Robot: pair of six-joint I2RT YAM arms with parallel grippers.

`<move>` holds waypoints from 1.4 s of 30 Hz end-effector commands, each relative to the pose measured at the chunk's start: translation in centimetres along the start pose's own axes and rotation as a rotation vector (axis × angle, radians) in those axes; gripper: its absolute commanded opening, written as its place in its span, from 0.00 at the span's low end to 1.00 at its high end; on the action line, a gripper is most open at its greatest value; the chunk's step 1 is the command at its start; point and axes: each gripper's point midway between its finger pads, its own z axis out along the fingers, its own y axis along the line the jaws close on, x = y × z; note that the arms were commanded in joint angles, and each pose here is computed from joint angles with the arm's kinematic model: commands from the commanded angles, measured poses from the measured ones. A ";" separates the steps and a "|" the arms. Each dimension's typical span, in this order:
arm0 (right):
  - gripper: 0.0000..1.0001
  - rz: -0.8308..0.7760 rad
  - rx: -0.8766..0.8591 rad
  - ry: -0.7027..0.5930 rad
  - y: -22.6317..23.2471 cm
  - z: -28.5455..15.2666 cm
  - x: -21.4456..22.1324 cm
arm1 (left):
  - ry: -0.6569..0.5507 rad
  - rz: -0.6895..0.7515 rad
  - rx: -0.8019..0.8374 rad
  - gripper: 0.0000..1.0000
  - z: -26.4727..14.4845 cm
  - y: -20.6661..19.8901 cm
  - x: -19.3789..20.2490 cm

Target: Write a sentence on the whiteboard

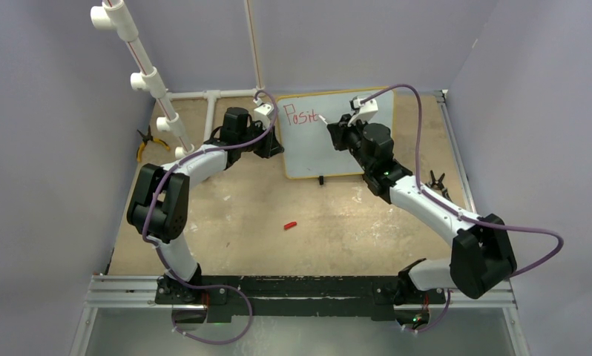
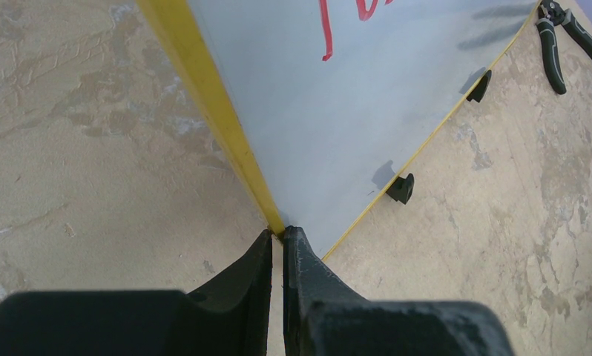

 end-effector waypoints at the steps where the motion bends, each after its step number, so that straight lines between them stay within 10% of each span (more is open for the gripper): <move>1: 0.00 0.001 0.014 -0.088 0.1 0.3 -3.4 | -0.060 0.051 0.030 0.00 -0.6 -1.2 -2.7; 28: 0.00 0.014 0.069 0.035 -1.5 -0.3 2.0 | -0.068 0.052 0.033 0.00 -0.8 -1.4 -3.0; 42: 0.00 0.031 -0.038 -0.116 0.9 -1.0 -3.5 | -0.065 0.052 0.031 0.00 -0.7 -1.3 -2.9</move>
